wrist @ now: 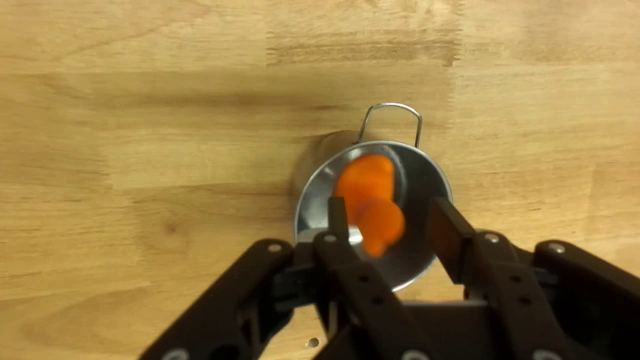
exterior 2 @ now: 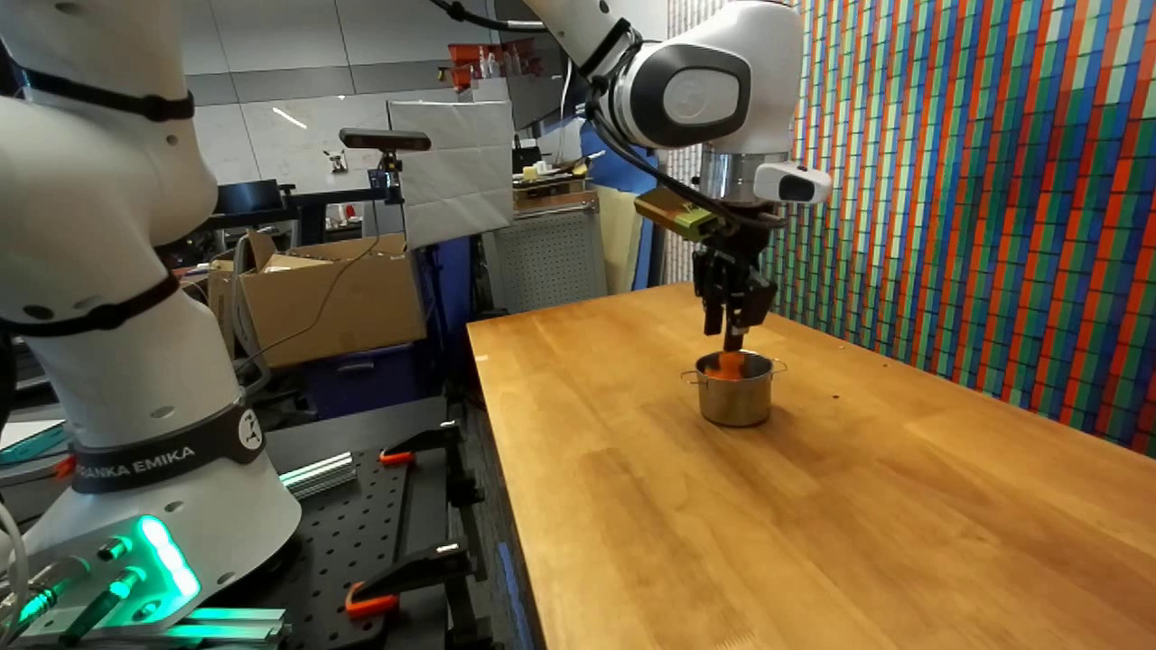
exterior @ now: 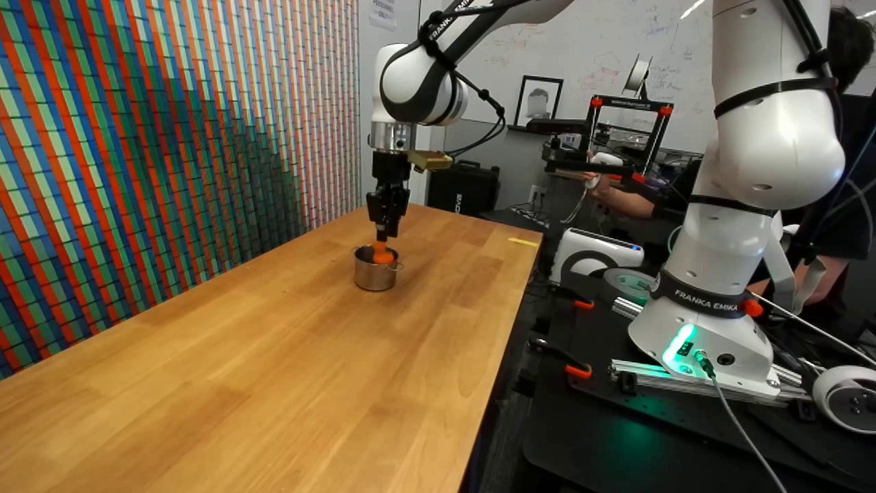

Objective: Put the orange rubber duck in the pot

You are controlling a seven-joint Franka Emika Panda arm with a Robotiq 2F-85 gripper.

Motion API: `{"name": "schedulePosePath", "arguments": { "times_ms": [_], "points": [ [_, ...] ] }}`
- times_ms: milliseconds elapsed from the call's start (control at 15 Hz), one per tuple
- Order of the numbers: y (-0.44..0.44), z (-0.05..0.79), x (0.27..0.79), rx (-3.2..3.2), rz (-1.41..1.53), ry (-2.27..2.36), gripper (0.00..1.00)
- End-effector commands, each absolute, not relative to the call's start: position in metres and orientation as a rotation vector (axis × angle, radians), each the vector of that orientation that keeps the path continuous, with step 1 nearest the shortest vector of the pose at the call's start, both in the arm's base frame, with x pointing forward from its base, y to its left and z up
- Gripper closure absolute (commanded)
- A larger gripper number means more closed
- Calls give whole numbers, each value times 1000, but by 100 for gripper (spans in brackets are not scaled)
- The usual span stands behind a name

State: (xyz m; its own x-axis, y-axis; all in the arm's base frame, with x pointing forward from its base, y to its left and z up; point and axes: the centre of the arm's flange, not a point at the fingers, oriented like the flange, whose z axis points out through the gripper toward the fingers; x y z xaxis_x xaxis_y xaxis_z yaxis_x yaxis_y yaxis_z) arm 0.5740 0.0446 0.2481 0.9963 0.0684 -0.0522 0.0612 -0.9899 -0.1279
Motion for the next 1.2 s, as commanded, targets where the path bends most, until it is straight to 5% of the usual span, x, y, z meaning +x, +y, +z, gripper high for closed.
{"name": "schedulePosePath", "arguments": {
  "times_ms": [0, 200, 1133],
  "points": [
    [47, 243, 566, -3008, 21, -130, 22],
    [42, 243, 572, -3014, -15, -110, 1],
    [-41, 358, 603, -3099, 239, -163, 0]
  ]
}}
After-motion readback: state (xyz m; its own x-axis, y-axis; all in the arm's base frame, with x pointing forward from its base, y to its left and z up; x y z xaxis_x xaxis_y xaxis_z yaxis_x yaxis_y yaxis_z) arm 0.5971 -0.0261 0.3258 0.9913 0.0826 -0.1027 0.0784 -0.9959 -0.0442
